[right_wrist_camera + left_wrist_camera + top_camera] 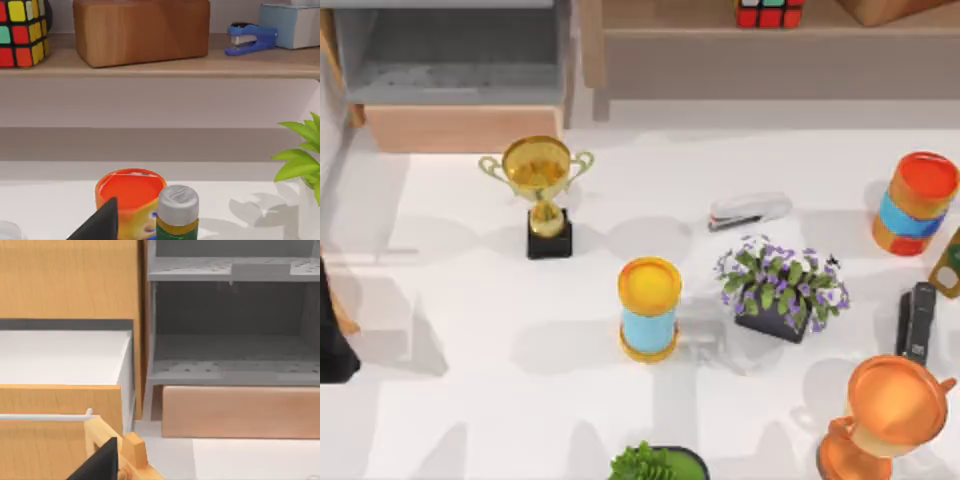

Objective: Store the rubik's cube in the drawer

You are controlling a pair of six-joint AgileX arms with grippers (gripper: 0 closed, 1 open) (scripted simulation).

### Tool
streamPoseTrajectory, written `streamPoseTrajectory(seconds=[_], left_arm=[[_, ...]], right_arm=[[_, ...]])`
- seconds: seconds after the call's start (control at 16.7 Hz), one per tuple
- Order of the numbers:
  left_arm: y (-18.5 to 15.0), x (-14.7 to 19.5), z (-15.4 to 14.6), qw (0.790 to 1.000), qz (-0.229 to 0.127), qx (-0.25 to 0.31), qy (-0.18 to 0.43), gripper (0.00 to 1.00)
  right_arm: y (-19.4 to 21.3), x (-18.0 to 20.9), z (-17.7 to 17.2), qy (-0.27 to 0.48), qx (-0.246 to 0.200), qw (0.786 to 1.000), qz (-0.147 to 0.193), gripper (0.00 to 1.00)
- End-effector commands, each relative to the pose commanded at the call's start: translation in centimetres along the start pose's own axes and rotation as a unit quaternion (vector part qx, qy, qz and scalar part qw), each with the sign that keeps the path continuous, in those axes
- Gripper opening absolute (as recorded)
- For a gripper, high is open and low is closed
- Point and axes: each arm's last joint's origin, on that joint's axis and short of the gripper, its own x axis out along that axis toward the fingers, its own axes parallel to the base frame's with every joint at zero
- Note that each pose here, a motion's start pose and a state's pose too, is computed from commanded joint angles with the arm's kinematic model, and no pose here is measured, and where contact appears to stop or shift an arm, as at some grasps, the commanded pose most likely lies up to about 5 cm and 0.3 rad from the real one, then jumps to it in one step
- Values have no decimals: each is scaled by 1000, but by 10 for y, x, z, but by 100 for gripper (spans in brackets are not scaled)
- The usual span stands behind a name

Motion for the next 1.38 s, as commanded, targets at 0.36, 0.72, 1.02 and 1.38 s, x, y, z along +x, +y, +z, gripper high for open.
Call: streamPoseTrajectory(seconds=[0.36, 0.72, 1.02, 1.38], left_arm=[[-5, 2, 24, 1000, -4, 3, -8, 100], [-29, 42, 112, 1000, -5, 0, -20, 100], [-94, 138, 174, 1000, -5, -16, -25, 100], [-237, 252, 129, 1000, -16, -12, -2, 100]], right_arm=[[0, 0, 0, 0, 0, 1000, 0, 100], [0, 0, 0, 0, 0, 1000, 0, 100], [0, 0, 0, 0, 0, 1000, 0, 100], [0, 0, 0, 0, 0, 1000, 0, 100]])
